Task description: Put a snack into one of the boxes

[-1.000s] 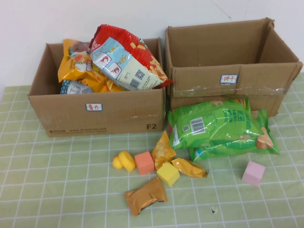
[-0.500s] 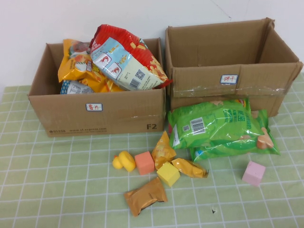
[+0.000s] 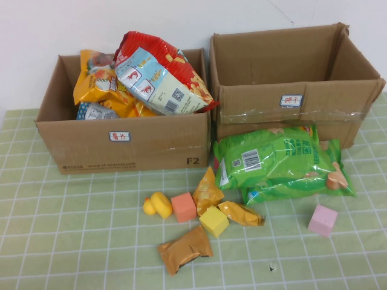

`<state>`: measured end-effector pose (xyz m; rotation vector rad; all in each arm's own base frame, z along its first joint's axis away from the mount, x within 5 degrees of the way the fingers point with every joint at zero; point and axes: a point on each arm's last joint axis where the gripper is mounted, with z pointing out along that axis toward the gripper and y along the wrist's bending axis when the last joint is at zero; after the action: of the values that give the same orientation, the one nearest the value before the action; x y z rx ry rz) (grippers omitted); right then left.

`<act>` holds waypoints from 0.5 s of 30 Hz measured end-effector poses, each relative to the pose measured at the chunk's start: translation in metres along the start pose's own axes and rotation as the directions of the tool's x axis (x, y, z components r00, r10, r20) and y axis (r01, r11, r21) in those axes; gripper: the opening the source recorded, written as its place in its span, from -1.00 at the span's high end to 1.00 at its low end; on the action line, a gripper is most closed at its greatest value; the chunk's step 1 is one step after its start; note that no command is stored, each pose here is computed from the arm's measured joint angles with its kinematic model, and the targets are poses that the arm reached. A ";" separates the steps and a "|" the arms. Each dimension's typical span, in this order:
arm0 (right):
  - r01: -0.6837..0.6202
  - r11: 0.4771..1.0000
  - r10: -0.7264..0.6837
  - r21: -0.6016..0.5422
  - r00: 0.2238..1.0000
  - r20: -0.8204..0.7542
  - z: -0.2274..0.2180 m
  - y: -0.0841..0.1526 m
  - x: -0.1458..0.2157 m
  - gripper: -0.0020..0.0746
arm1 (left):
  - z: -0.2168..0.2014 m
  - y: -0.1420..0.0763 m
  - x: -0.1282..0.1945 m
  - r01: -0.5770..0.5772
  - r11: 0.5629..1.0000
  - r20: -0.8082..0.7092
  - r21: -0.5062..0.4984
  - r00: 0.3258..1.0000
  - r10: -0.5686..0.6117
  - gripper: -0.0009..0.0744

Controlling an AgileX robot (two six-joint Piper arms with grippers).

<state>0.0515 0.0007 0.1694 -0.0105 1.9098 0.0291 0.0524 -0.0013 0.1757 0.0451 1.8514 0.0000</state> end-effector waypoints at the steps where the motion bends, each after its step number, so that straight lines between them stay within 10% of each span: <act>1: 0.005 1.000 -0.005 0.000 1.000 0.000 0.000 0.000 0.000 0.95 | 0.000 0.000 0.000 0.000 1.000 0.000 0.000 1.000 0.000 0.98; 15: 0.009 1.000 -0.009 0.000 1.000 0.000 0.000 0.000 0.000 0.95 | 0.000 0.000 0.000 0.000 1.000 0.000 0.000 1.000 0.000 0.98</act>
<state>0.0515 0.0007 0.1694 -0.0189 1.9102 0.0231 0.0524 -0.0013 0.1757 0.0451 1.8514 0.0000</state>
